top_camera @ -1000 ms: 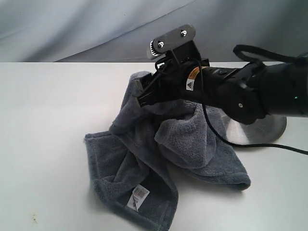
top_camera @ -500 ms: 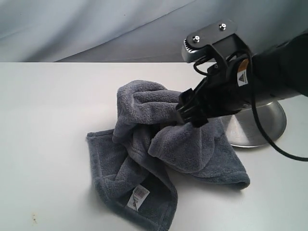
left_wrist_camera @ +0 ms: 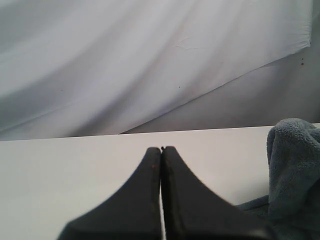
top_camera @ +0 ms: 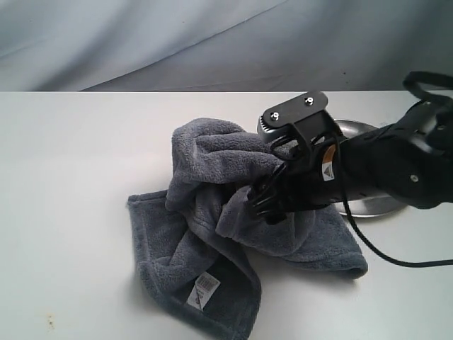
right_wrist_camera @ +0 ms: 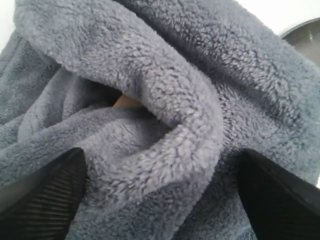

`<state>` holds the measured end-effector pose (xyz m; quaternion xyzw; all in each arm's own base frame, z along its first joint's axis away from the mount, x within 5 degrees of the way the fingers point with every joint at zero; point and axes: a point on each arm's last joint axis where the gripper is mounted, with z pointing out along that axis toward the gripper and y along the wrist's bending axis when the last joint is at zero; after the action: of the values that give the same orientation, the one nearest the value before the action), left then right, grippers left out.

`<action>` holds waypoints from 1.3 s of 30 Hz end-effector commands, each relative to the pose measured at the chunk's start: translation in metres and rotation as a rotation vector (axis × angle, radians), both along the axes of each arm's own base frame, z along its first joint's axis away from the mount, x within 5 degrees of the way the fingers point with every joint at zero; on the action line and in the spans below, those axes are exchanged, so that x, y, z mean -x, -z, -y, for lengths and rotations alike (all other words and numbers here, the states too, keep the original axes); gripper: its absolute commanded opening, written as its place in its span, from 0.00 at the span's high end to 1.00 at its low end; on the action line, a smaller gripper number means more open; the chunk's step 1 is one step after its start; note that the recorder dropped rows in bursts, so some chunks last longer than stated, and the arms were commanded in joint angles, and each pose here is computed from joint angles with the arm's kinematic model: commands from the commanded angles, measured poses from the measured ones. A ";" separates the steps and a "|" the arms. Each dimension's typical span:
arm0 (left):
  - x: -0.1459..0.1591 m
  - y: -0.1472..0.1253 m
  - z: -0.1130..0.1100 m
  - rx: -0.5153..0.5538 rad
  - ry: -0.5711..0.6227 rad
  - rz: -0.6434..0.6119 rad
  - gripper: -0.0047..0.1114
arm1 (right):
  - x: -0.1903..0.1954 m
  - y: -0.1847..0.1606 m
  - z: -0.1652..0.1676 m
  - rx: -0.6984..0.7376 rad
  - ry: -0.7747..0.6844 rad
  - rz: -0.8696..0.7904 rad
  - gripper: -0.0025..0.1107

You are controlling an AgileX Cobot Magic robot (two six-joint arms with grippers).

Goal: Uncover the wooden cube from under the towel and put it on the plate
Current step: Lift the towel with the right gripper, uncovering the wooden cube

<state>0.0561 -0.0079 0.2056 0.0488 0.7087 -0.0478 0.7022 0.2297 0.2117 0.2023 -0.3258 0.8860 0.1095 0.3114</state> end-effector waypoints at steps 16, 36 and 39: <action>0.000 0.000 0.000 0.007 -0.003 0.012 0.96 | 0.007 -0.021 0.007 -0.056 0.048 0.015 0.98; 0.000 0.000 0.000 0.007 -0.003 0.012 0.96 | -0.004 -0.082 -0.021 -0.386 -0.269 0.701 0.98; 0.000 0.000 0.000 0.007 -0.003 0.012 0.96 | -0.018 -0.069 -0.026 -0.420 -0.184 0.733 0.98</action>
<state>0.0561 -0.0079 0.2056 0.0488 0.7087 -0.0478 0.7022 0.2381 0.2339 0.2790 -0.3801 0.6538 0.1958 0.6243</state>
